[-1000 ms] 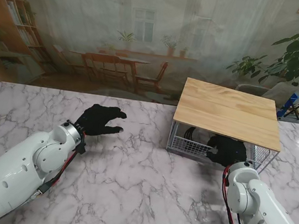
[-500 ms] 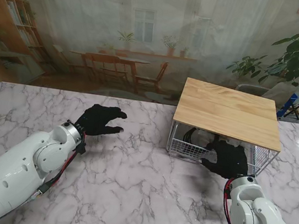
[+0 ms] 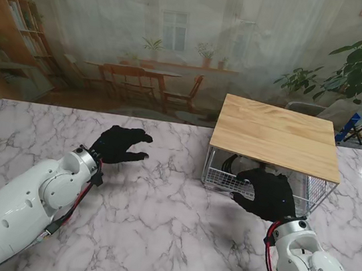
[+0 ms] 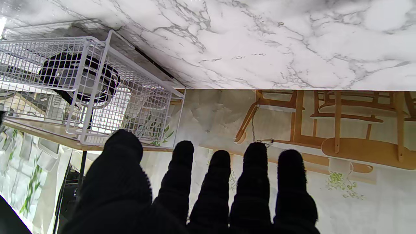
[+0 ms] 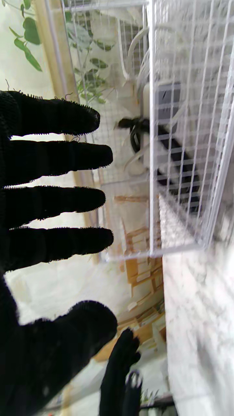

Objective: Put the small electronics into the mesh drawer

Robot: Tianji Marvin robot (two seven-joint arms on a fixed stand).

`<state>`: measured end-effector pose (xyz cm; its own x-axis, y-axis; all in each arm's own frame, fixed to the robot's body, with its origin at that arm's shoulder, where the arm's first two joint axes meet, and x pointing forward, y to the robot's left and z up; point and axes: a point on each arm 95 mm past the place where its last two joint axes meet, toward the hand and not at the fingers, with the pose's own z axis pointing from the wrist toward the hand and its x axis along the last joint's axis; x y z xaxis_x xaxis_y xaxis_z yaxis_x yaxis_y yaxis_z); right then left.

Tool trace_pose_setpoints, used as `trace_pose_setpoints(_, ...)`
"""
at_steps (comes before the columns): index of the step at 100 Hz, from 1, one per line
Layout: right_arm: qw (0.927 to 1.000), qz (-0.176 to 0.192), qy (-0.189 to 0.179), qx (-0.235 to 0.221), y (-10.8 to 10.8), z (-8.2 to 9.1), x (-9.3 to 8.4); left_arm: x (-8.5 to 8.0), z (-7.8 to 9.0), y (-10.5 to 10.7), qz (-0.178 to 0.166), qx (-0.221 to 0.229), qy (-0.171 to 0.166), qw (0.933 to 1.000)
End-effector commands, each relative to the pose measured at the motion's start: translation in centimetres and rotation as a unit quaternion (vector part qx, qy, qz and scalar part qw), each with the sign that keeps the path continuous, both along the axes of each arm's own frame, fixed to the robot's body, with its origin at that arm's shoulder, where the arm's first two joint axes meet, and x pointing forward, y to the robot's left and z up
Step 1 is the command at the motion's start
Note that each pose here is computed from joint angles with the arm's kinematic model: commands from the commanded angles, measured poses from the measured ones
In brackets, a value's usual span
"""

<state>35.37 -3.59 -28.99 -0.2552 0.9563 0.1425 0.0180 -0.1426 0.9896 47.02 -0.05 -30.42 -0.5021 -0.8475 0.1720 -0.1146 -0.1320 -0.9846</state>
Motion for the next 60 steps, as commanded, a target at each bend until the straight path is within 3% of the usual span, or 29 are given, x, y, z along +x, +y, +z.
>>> trace_pose_setpoints(1,0.9995,0.023,-0.01,0.021,1.2,1.0,-0.9,-0.2,0.4,-0.3,-0.003,-0.007,-0.001,1.0)
trace_pose_setpoints(22,0.9892,0.06,-0.026,0.131,3.4,4.6,-1.9,-1.2,2.7,-1.2,-0.006,-0.067,-0.019,0.9976)
trace_pose_setpoints(38,0.9714,0.084,-0.052,0.216,5.4,6.2,-1.1,-3.1,4.1,-1.9,-0.007,-0.133,-0.025,0.9908)
trace_pose_setpoints(51,0.9543,0.112,-0.071,0.268,6.8,5.7,0.1,-5.0,3.6,-2.4,0.0,-0.197,-0.013,0.9803)
trace_pose_setpoints(60,0.95,0.11,-0.072,0.283,7.2,4.2,1.0,-6.3,2.9,-2.2,0.006,-0.211,-0.001,0.9774)
